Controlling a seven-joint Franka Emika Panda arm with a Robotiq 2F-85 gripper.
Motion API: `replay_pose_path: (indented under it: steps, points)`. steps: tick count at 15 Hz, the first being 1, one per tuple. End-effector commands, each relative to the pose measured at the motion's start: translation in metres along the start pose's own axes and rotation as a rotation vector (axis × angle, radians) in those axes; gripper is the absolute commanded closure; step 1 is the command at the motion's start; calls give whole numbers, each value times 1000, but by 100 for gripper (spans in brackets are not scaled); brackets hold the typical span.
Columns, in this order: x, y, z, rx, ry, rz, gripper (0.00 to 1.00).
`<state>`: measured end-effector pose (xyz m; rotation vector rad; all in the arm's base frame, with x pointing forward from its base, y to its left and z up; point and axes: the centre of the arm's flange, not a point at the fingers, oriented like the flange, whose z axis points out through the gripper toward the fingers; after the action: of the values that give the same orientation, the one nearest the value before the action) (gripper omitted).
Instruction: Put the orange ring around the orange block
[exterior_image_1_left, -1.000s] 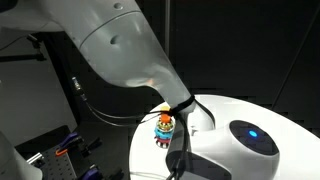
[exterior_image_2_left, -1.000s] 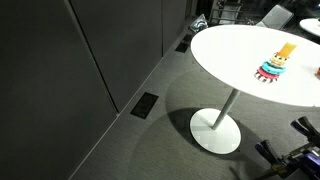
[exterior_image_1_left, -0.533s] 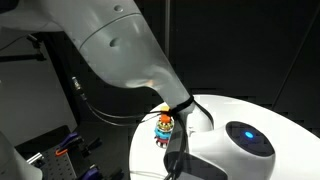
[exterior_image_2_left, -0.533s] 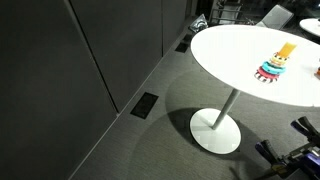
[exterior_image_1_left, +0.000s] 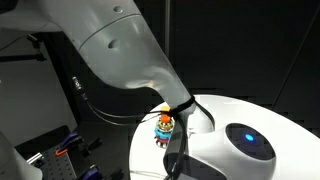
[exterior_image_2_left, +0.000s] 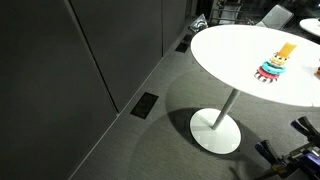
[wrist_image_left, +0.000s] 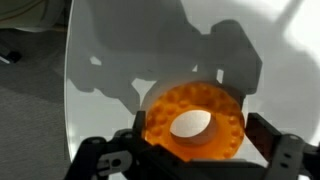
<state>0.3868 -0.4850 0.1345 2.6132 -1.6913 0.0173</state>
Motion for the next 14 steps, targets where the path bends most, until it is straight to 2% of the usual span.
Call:
replay_pose_path:
  steps: [1, 4, 5, 8, 11, 14]
  points:
    - [-1, 2, 4, 19, 8, 23, 27]
    - [1, 5, 2, 15, 13, 28, 44]
    - [1, 4, 2, 13, 11, 28, 44]
    - [1, 5, -3, 12, 12, 27, 54]
    - [1, 3, -12, 16, 16, 24, 59]
    - [-1, -2, -21, 12, 12, 14, 61]
